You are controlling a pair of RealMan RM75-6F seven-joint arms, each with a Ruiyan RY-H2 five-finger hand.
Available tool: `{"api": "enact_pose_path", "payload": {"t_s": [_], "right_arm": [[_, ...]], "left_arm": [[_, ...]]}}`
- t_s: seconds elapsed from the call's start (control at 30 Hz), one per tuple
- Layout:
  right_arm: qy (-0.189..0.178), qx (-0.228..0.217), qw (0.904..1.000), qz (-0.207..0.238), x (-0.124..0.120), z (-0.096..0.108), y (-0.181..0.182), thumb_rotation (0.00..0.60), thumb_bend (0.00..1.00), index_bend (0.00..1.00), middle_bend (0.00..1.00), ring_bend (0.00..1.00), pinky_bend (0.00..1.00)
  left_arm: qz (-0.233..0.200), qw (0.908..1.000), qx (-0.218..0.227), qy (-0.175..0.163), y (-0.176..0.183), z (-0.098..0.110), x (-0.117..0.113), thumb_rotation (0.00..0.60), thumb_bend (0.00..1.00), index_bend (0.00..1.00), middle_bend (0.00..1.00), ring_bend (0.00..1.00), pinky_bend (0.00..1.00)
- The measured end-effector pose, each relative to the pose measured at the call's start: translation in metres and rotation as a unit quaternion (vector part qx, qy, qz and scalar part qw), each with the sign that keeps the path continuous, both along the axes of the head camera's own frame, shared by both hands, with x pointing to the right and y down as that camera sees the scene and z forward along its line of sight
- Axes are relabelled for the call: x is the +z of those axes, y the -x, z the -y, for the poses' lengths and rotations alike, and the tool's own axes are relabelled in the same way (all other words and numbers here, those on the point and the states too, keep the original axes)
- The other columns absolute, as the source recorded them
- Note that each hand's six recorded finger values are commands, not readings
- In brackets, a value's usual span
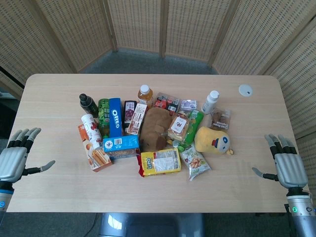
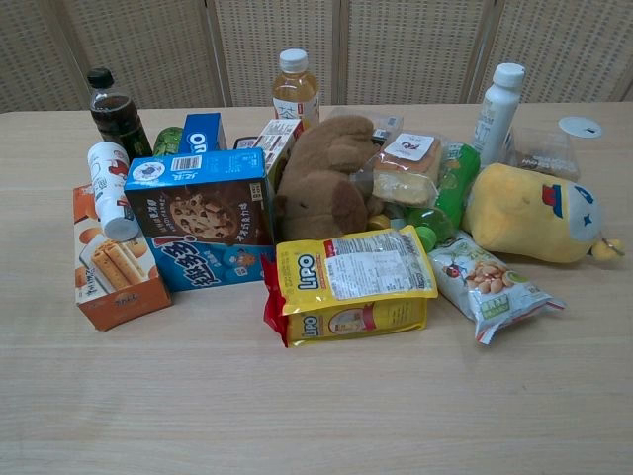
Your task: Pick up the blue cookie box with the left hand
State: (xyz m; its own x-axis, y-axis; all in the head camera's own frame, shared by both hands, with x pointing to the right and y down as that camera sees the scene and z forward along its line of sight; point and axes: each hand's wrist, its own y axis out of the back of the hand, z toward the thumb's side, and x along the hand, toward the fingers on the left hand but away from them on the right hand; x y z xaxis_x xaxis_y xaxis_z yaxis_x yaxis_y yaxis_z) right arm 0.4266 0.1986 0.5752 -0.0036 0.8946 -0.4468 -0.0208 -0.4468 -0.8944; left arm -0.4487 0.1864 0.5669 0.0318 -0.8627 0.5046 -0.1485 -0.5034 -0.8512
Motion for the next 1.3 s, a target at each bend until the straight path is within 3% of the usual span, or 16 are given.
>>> {"api": "enact_pose_path", "payload": {"t_s": [0.43, 0.93, 1.3], "right_arm": [[-0.003, -0.004, 1.0000, 0.008, 0.001, 0.001, 0.004, 0.372, 0.00, 0.00, 0.00, 0.00, 0.00], [-0.001, -0.005, 0.9999, 0.009, -0.003, -0.002, 0.004, 0.375, 0.00, 0.00, 0.00, 0.00, 0.00], [-0.004, -0.011, 0.9998, 0.016, -0.006, -0.002, 0.011, 0.372, 0.00, 0.00, 0.00, 0.00, 0.00]], "left_arm": [[-0.010, 1.0000, 0.001, 0.000, -0.003, 0.001, 0.000, 0.252, 0.01, 0.00, 0.00, 0.00, 0.00], [-0.041, 0.9989, 0.018, 0.015, -0.022, 0.005, 0.016, 0.251, 0.01, 0.00, 0.00, 0.00, 0.00], [-0.109, 0.9920, 0.051, 0.039, -0.075, 0.024, 0.058, 0.250, 0.01, 0.00, 0.02, 0.00, 0.00]]}}
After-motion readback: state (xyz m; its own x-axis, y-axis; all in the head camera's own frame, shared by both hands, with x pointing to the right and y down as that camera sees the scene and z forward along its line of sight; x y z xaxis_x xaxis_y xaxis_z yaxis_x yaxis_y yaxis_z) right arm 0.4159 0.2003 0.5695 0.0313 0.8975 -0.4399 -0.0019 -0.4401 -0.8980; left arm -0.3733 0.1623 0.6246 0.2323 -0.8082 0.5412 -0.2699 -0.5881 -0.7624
